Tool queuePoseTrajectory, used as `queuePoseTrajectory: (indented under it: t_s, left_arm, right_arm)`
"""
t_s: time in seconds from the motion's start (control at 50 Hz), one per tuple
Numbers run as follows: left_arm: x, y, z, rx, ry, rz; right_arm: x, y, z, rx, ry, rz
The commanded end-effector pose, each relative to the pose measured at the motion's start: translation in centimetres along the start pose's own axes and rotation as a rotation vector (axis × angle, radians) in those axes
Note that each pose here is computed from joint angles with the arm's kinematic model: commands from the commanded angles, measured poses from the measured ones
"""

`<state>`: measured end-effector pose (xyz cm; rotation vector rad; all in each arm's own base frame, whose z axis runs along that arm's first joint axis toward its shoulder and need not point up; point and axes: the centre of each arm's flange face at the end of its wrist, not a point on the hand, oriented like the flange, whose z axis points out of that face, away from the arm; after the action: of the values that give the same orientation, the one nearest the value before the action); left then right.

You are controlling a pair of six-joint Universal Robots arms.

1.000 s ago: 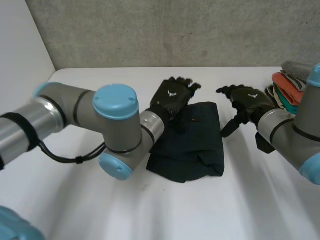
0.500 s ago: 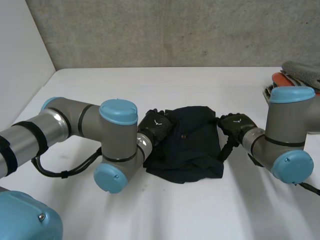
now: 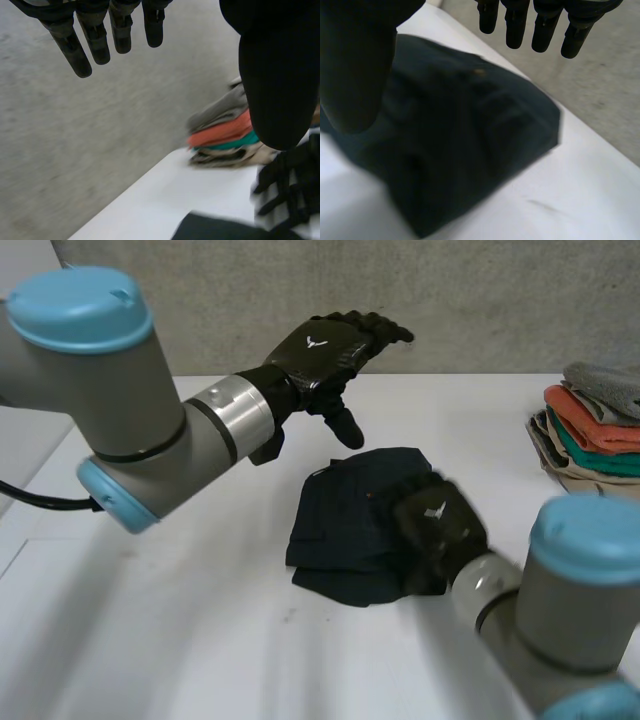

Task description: Fold the laundry.

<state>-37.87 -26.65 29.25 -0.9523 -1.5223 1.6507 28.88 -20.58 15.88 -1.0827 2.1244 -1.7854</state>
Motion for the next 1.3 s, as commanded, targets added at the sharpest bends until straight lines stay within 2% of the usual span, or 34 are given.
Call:
queuePoseTrajectory:
  t_s: [0.02, 0.16, 0.24, 0.52, 0.68, 0.76, 0.84, 0.9, 1.02, 1.14, 1.16, 1.24, 1.3]
  left_arm:
    - [0.8, -0.2, -0.6, -0.019, 0.108, -0.059]
    - [1.0, 0.5, -0.6, -0.037, 0.112, -0.067]
    - [1.0, 0.9, -0.5, -0.042, 0.112, -0.071]
    - [0.9, 1.2, -0.4, -0.047, 0.09, -0.072]
    - [0.6, 0.6, -0.5, -0.031, 0.082, -0.063]
    - [0.5, 0.1, -0.5, -0.014, 0.078, -0.054]
    - [0.3, -1.2, -0.7, 0.021, 0.071, -0.035]
    - [0.0, -2.4, -0.9, 0.056, 0.047, -0.017]
    - [-1.0, -3.6, -1.3, 0.091, -0.002, 0.001]
    - [-0.9, -4.0, -1.4, 0.098, -0.002, 0.005]
    - [-0.9, -3.9, -1.4, 0.097, -0.004, 0.004]
    - [-0.6, -3.9, -1.6, 0.093, 0.001, 0.005]
    - [-0.4, -4.2, -1.8, 0.098, 0.005, 0.008]
  right_arm:
    - [-3.5, 3.2, 0.3, 0.046, -0.022, -0.024]
    - [-3.1, 4.1, 2.8, 0.117, 0.123, -0.093]
    - [-3.2, 4.5, 4.0, 0.145, 0.153, -0.145]
    - [-2.8, 3.8, 6.4, 0.2, 0.181, -0.161]
    - [-2.1, 0.7, 8.0, 0.33, 0.161, -0.159]
    - [1.6, -1.9, 9.8, 0.404, 0.256, -0.152]
    - [7.1, -5.9, 11.0, 0.53, 0.354, -0.113]
    - [10.3, -7.6, 11.4, 0.591, 0.388, -0.087]
    - [19.7, -10.9, 10.6, 0.731, 0.489, -0.031]
    - [28.5, -11.4, 9.3, 0.819, 0.527, -0.02]
    - [31.1, -11.2, 8.8, 0.836, 0.531, -0.025]
    - [37.4, -8.2, 8.1, 0.821, 0.549, -0.001]
    - [40.0, -6.1, 8.1, 0.804, 0.522, 0.045]
